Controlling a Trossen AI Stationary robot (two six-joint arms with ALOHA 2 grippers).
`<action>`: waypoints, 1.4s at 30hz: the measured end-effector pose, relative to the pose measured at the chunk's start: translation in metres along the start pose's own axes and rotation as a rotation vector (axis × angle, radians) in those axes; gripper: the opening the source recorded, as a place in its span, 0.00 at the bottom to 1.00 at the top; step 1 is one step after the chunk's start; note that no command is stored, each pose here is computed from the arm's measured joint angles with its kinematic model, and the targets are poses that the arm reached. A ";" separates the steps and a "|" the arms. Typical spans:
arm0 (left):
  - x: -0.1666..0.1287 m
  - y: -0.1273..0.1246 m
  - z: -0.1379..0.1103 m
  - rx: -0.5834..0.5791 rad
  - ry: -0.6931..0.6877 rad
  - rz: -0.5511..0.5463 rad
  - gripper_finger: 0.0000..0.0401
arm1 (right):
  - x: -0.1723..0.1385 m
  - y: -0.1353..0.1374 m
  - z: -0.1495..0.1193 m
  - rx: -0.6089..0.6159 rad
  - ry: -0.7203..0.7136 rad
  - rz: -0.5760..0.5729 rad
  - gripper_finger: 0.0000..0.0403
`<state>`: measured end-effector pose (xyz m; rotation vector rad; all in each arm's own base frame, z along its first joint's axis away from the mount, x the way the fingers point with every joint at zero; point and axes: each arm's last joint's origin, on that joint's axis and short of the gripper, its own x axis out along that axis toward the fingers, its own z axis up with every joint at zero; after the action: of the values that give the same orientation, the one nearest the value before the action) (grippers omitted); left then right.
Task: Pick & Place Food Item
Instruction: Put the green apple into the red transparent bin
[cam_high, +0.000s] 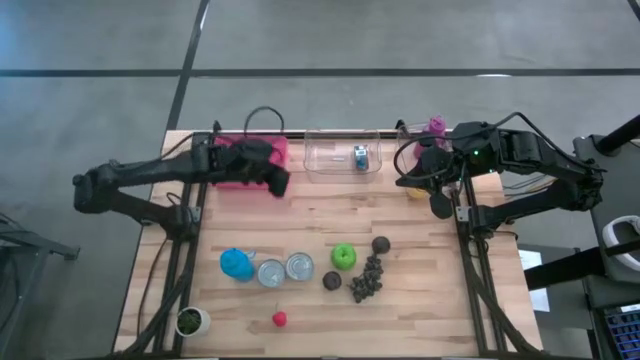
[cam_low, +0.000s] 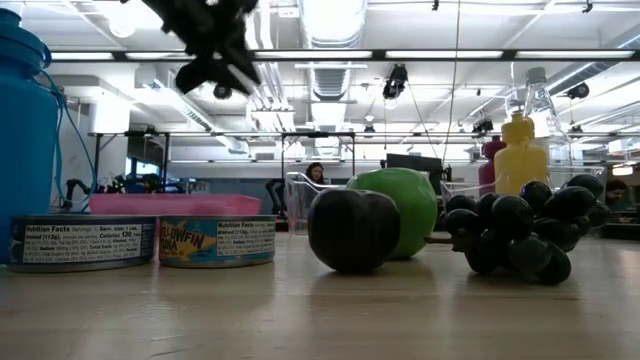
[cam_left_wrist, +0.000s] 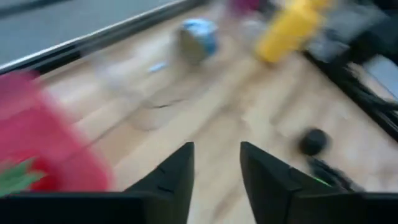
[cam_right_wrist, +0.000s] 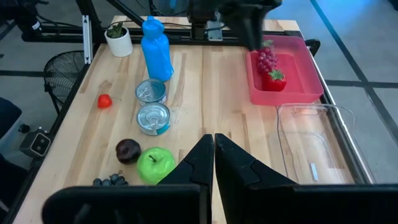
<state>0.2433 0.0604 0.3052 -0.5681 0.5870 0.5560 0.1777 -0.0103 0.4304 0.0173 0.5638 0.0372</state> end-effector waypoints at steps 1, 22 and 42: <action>-0.001 -0.009 -0.002 0.040 -0.012 -0.039 0.31 | 0.000 0.000 0.000 0.000 0.000 0.000 0.03; 0.018 -0.086 -0.046 0.280 -0.013 -0.304 0.17 | 0.000 0.000 0.000 0.000 0.000 0.000 0.03; 0.049 -0.106 -0.060 0.259 0.030 -0.429 0.17 | 0.002 0.000 0.001 -0.026 -0.009 0.003 0.03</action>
<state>0.3231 -0.0373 0.2674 -0.4388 0.5353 0.0636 0.1796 -0.0103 0.4303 -0.0073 0.5541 0.0474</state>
